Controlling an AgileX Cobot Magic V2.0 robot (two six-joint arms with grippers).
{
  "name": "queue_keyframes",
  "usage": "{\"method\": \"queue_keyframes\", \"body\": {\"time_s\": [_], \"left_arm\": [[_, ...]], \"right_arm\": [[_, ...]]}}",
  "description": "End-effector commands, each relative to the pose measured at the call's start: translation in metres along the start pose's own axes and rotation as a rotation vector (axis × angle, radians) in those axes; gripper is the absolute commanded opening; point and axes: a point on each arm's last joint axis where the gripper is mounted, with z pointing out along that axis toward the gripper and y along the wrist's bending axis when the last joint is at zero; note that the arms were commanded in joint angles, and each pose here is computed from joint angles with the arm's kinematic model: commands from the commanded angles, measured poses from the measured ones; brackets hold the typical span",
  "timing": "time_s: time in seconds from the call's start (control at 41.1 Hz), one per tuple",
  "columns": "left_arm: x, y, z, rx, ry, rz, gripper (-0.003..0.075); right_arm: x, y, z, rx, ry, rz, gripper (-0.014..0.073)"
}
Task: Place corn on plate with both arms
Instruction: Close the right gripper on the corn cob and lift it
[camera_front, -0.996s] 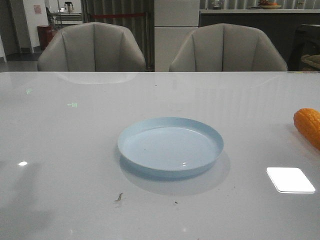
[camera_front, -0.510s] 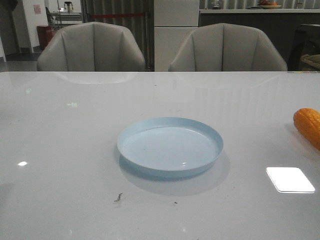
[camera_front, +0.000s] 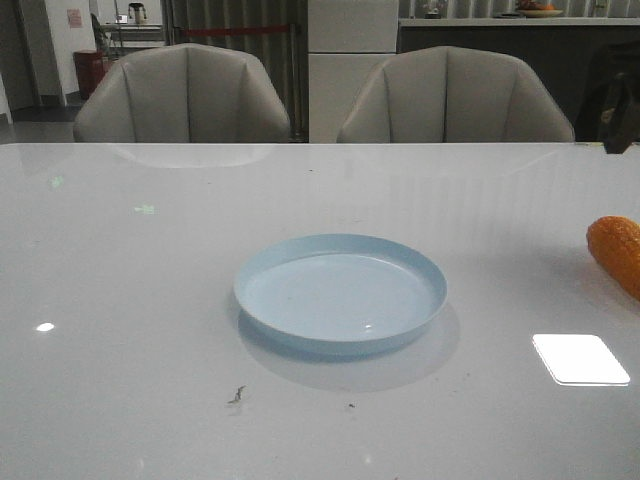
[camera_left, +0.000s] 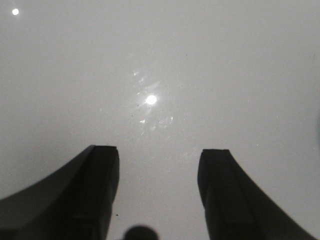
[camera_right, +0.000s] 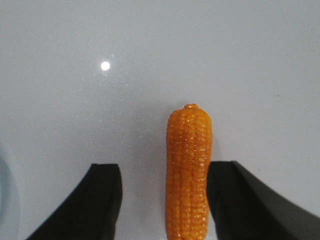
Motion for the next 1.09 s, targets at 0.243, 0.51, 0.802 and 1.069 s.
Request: {"method": "queue_keyframes", "body": {"time_s": [0.243, 0.51, 0.802, 1.069], "left_arm": [[0.007, 0.0, -0.067, -0.029, -0.304, -0.023, 0.0421], [0.024, -0.002, -0.081, -0.031, -0.317, -0.024, 0.0421], [0.028, -0.002, -0.081, -0.027, -0.27, -0.024, 0.0421], [0.028, -0.002, -0.081, -0.027, -0.264, -0.024, 0.0421]], "right_arm": [[-0.033, -0.008, 0.041, 0.082, 0.023, 0.004, 0.0489], [-0.02, -0.012, 0.071, 0.105, 0.107, -0.003, 0.0489], [-0.012, -0.011, 0.094, 0.086, 0.117, 0.025, 0.0464], [-0.02, -0.008, 0.093, 0.078, 0.077, 0.014, 0.023]]}}
